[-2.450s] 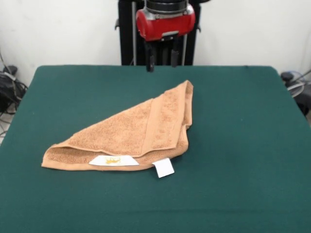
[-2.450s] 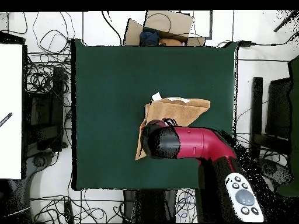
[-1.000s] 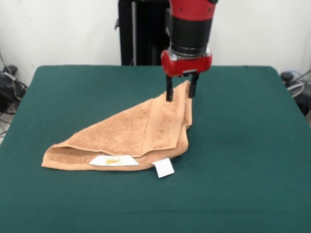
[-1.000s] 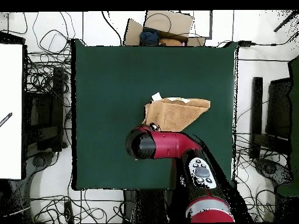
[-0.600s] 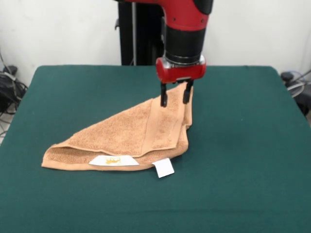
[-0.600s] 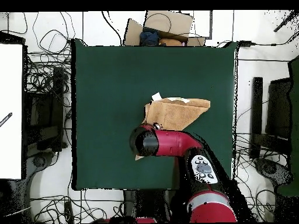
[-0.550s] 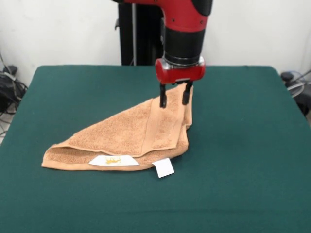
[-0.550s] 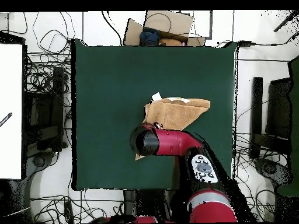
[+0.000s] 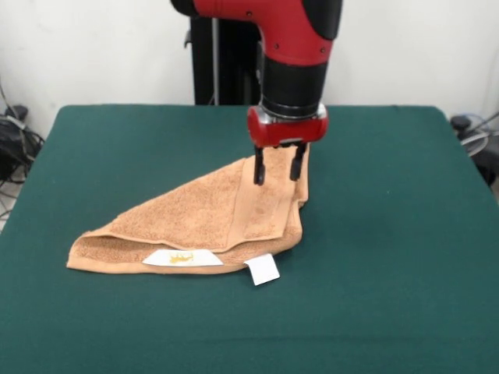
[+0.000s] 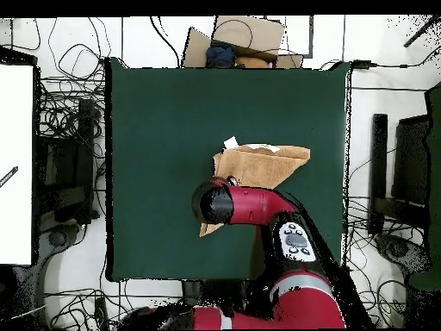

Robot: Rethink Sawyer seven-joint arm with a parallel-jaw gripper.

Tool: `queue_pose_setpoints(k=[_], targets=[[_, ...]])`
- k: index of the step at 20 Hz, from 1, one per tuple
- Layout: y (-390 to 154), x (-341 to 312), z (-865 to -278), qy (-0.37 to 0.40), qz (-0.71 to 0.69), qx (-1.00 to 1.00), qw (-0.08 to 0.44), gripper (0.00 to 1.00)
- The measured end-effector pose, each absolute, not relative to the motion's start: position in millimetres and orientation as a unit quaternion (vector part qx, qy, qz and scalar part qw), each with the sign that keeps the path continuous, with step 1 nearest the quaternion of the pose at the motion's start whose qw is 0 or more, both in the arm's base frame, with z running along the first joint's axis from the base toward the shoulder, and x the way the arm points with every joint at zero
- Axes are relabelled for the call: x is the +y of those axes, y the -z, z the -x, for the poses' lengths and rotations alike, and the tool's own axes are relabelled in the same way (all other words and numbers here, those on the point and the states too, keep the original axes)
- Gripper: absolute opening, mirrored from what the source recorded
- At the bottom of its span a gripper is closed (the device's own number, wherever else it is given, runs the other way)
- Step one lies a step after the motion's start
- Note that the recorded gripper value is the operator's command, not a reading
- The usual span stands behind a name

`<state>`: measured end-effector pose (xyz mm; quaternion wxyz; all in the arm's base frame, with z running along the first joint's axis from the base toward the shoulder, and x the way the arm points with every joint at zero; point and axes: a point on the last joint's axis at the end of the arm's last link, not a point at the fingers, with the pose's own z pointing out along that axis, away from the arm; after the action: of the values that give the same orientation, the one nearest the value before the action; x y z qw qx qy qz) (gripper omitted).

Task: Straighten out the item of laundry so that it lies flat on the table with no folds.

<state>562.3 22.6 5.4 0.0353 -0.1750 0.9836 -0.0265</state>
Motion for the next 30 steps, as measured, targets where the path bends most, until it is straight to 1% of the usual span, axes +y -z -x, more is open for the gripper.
queue_pose_setpoints(k=[11, 21, 30], targets=[[14.6, 46.3, -560.7, 0.022, 0.184, 0.982, 0.049, 1.00], [24.7, 47.4, -557.3, 0.021, 0.182, 0.982, 0.053, 1.00], [30.0, 40.7, -545.5, 0.050, 0.187, 0.980, 0.048, 1.00]])
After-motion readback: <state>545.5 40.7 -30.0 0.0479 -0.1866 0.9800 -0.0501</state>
